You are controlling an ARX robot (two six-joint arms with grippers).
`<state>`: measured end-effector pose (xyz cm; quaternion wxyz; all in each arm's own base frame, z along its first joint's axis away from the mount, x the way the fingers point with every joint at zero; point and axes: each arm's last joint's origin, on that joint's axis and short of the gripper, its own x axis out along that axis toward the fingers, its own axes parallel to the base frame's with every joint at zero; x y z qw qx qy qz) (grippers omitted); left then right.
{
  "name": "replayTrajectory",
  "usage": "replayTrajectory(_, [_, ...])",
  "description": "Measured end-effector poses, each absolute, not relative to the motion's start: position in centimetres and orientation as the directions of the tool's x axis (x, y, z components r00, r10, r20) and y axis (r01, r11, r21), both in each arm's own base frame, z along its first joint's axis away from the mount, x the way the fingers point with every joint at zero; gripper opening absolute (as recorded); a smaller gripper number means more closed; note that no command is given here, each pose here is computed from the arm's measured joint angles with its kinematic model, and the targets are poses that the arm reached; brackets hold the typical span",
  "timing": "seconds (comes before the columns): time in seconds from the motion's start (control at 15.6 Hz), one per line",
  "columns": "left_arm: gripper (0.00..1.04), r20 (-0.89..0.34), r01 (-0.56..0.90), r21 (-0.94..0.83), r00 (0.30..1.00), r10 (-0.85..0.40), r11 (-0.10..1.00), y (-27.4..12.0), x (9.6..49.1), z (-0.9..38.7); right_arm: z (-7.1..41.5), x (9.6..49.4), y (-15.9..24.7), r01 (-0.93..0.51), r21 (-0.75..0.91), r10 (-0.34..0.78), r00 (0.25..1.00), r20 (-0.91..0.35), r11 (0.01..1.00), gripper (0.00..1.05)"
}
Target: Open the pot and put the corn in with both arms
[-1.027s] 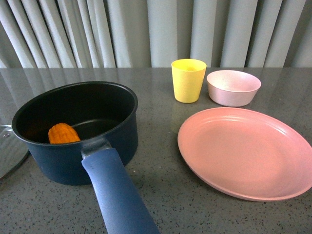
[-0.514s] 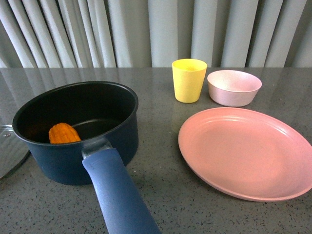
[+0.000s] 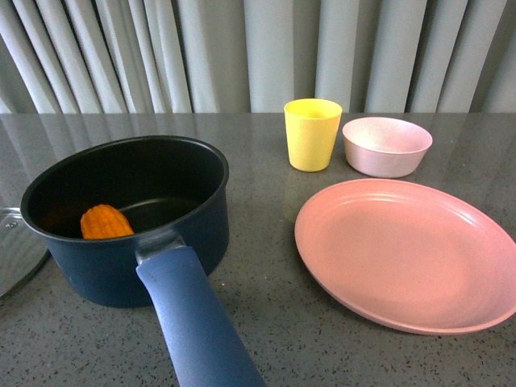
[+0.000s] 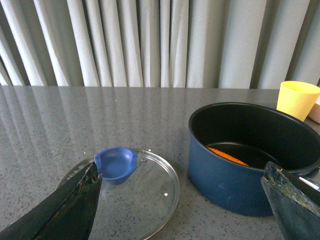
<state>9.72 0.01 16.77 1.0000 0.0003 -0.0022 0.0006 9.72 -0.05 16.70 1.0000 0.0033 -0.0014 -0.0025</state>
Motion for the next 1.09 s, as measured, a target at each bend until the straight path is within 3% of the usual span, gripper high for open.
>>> replayTrajectory(0.32, [0.98, 0.005, -0.001, 0.000, 1.000, 0.001, 1.000, 0.01, 9.72, 16.78, 16.72, 9.72, -0.05, 0.005, 0.006, -0.005, 1.000, 0.005, 1.000, 0.03])
replayTrajectory(0.83, [0.98, 0.005, -0.001, 0.000, 1.000, 0.001, 1.000, 0.01, 9.72, 16.78, 16.72, 9.72, -0.05, 0.005, 0.006, -0.005, 1.000, 0.005, 1.000, 0.93])
replayTrajectory(0.9, [0.98, 0.005, -0.001, 0.001, 1.000, 0.001, 1.000, 0.01, 9.72, 16.78, 16.72, 9.72, -0.05, 0.005, 0.007, -0.005, 1.000, 0.005, 1.000, 1.00])
replayTrajectory(1.09, [0.98, 0.004, -0.001, 0.001, 1.000, 0.001, 1.000, 0.01, 9.72, 16.77, 16.72, 9.72, -0.05, 0.005, 0.006, -0.005, 1.000, 0.005, 1.000, 0.98])
